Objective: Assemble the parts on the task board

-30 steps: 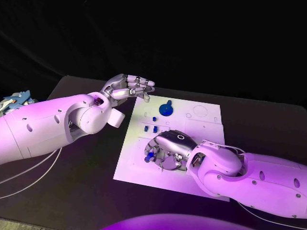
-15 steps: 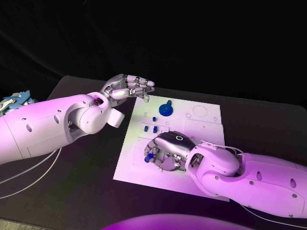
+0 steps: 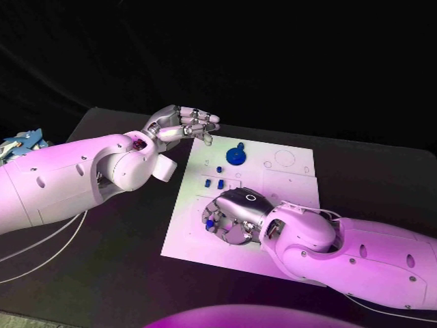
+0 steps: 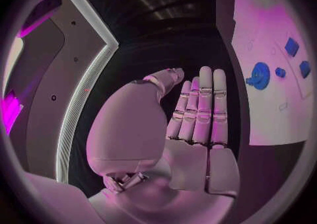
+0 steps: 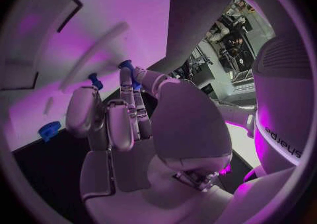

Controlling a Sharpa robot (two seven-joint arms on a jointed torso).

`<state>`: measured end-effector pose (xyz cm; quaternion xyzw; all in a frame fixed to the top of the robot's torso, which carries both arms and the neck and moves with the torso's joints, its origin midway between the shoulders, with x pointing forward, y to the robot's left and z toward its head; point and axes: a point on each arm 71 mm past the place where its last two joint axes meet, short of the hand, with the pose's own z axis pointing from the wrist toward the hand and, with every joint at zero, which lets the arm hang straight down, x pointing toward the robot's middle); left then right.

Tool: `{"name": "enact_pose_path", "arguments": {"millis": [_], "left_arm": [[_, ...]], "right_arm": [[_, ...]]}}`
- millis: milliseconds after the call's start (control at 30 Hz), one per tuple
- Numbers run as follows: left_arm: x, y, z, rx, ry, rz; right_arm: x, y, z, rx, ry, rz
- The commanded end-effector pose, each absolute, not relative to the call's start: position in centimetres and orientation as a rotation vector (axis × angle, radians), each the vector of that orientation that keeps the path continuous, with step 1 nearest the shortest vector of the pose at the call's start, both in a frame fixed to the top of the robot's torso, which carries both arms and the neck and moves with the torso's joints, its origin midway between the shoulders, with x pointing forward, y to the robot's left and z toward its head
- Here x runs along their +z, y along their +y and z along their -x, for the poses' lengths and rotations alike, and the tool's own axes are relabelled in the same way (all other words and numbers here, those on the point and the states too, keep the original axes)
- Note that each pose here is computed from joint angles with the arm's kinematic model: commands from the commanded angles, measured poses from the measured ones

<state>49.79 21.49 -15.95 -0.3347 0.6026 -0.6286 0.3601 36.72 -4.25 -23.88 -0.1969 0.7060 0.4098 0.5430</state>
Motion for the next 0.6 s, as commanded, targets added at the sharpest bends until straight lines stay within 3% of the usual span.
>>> {"name": "enact_pose_path", "arguments": {"millis": [33, 600], "left_arm": [[-15.9, 21.3, -49.7, -1.641, 1.557, 0.858], [-15.9, 21.5, -49.7, -1.637, 1.558, 0.86]], "right_arm": [[-24.5, -4.4, -36.6, 0.942, 1.71, 0.488], [-22.7, -7.1, -36.4, 1.007, 1.559, 0.326]]}}
